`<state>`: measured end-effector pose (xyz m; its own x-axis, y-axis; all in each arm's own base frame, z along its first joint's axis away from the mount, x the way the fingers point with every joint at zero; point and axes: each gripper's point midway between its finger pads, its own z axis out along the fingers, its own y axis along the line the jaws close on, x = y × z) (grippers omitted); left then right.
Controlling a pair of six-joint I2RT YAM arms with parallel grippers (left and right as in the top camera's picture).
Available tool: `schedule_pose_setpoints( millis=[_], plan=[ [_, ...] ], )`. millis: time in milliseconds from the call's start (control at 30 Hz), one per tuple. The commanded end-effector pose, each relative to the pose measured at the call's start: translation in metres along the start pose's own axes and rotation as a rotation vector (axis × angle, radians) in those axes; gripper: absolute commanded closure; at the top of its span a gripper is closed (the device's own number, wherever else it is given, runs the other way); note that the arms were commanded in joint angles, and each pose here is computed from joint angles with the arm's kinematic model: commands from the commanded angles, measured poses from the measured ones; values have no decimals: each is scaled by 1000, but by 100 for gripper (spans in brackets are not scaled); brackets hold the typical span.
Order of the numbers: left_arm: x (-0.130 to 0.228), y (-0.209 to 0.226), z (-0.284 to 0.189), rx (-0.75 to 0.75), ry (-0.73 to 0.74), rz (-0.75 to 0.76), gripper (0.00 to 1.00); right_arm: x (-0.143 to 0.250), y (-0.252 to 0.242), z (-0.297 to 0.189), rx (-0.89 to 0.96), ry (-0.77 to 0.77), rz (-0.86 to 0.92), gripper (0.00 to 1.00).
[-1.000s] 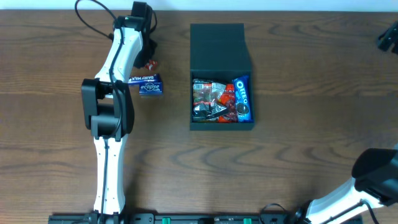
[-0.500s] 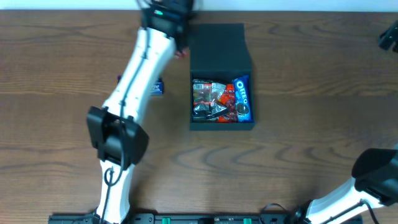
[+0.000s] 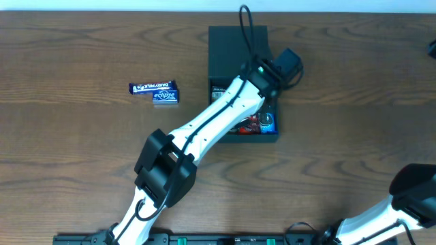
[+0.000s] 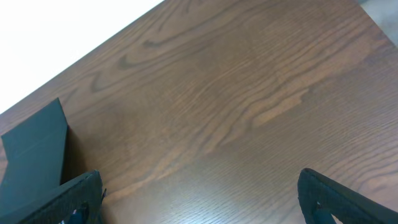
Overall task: Pack container
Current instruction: 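Carry the KitKat bar right and lower it into the box, then release the KitKat and withdraw the left gripper to the Dairy Milk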
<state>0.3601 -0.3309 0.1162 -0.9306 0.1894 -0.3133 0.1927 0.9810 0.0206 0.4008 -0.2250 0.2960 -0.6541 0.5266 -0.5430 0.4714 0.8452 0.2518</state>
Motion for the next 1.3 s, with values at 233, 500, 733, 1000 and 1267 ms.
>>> schedule_pose_setpoints(
  millis=[233, 500, 733, 1000, 1267],
  plan=[
    [18, -25, 25, 127, 60, 12, 90, 2, 1, 4, -25, 12, -6, 1],
    [14, -28, 25, 135, 43, -16, 88, 2, 1, 4, -25, 14, -5, 1],
    [24, -23, 34, 110, 79, -117, 89, 2, 1, 4, -25, 14, -6, 1],
    [27, -22, 42, 108, 80, -143, 83, 2, 1, 4, -26, 14, -5, 1],
    [23, -23, 36, 119, 66, -88, 41, 3, 3, 4, -36, 15, -2, 1]
  ],
)
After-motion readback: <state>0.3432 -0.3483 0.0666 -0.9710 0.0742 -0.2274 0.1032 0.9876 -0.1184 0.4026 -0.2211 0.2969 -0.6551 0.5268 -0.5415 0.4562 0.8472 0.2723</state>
